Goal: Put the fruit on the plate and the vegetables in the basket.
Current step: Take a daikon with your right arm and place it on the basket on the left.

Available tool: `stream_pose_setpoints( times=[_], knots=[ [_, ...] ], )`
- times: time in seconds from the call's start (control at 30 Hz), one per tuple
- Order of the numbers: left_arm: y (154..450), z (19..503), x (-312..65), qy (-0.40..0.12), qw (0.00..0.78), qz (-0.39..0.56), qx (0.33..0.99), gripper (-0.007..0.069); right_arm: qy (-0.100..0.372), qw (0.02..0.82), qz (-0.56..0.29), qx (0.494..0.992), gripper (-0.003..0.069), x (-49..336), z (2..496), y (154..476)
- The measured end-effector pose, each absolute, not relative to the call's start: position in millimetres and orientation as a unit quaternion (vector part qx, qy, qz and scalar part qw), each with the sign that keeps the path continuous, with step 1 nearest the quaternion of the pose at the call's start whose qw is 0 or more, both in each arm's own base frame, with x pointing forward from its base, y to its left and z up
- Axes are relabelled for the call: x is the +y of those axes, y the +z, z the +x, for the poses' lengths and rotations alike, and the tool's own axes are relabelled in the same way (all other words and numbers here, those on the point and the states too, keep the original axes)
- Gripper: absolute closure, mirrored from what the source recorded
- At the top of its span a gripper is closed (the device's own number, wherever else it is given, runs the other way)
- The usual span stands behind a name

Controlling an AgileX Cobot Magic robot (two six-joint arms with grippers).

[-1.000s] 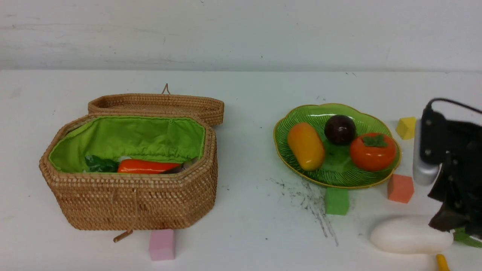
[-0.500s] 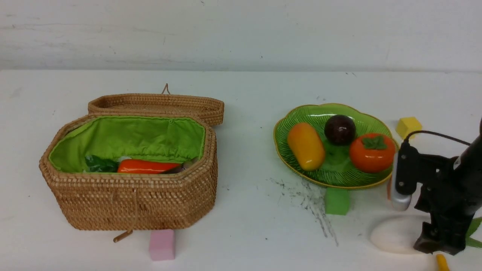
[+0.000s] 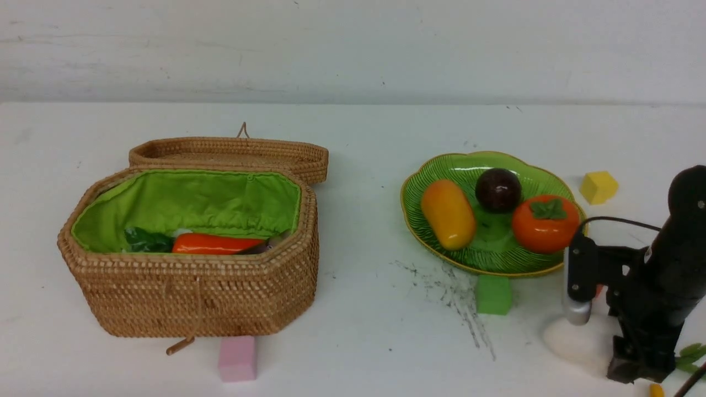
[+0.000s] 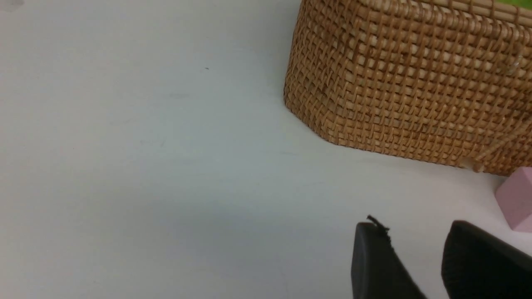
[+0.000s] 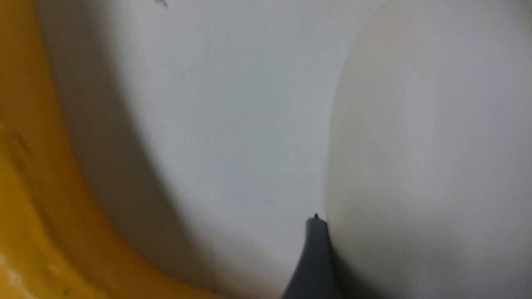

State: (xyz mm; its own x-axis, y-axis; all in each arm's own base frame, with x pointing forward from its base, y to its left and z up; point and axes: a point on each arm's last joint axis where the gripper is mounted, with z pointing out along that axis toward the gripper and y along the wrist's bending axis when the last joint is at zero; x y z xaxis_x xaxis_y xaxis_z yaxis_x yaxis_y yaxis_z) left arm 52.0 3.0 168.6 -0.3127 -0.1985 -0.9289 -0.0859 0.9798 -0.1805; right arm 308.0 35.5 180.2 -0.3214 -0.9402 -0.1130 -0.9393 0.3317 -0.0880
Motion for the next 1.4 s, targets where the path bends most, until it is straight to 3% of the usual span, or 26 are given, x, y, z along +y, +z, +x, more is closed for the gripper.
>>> stream_pose_setpoints(
  times=[0.2,0.3,0.37,0.47,0.57,0.67,0.83,1.03,1.17,1.3,1.4],
  knots=[
    [169,52,3,-0.049,0.58,-0.088,0.809,0.0386,-0.007,0.144,-0.604,0.784,0.0108,69,301,254],
    [169,52,3,-0.049,0.58,-0.088,0.809,0.0386,0.003,0.192,-0.614,0.766,0.0108,102,299,294],
    [169,52,3,-0.049,0.58,-0.088,0.809,0.0386,0.012,0.26,-0.608,0.751,0.0108,139,301,340],
    [169,52,3,-0.049,0.58,-0.088,0.809,0.0386,0.042,0.335,-0.587,0.736,0.0108,188,305,385],
    [169,52,3,-0.049,0.58,-0.088,0.809,0.0386,0.097,0.375,-0.574,0.722,0.0108,236,316,403],
    [169,52,3,-0.049,0.58,-0.088,0.809,0.0386,0.154,0.386,-0.568,0.71,0.0108,275,328,395],
    [169,52,3,-0.049,0.58,-0.088,0.809,0.0386,0.236,0.394,-0.547,0.7,0.0108,346,351,348],
    [169,52,3,-0.049,0.58,-0.088,0.809,0.0386,0.232,0.408,-0.542,0.697,0.0108,381,362,307],
    [169,52,3,-0.049,0.58,-0.088,0.809,0.0386,0.225,0.411,-0.538,0.701,0.0105,382,364,303],
    [169,52,3,-0.049,0.58,-0.088,0.809,0.0386,0.227,0.411,-0.535,0.702,0.0009,382,365,304],
    [169,52,3,-0.049,0.58,-0.088,0.809,0.0386,0.225,0.404,-0.54,0.703,-0.002,381,364,303]
  ],
)
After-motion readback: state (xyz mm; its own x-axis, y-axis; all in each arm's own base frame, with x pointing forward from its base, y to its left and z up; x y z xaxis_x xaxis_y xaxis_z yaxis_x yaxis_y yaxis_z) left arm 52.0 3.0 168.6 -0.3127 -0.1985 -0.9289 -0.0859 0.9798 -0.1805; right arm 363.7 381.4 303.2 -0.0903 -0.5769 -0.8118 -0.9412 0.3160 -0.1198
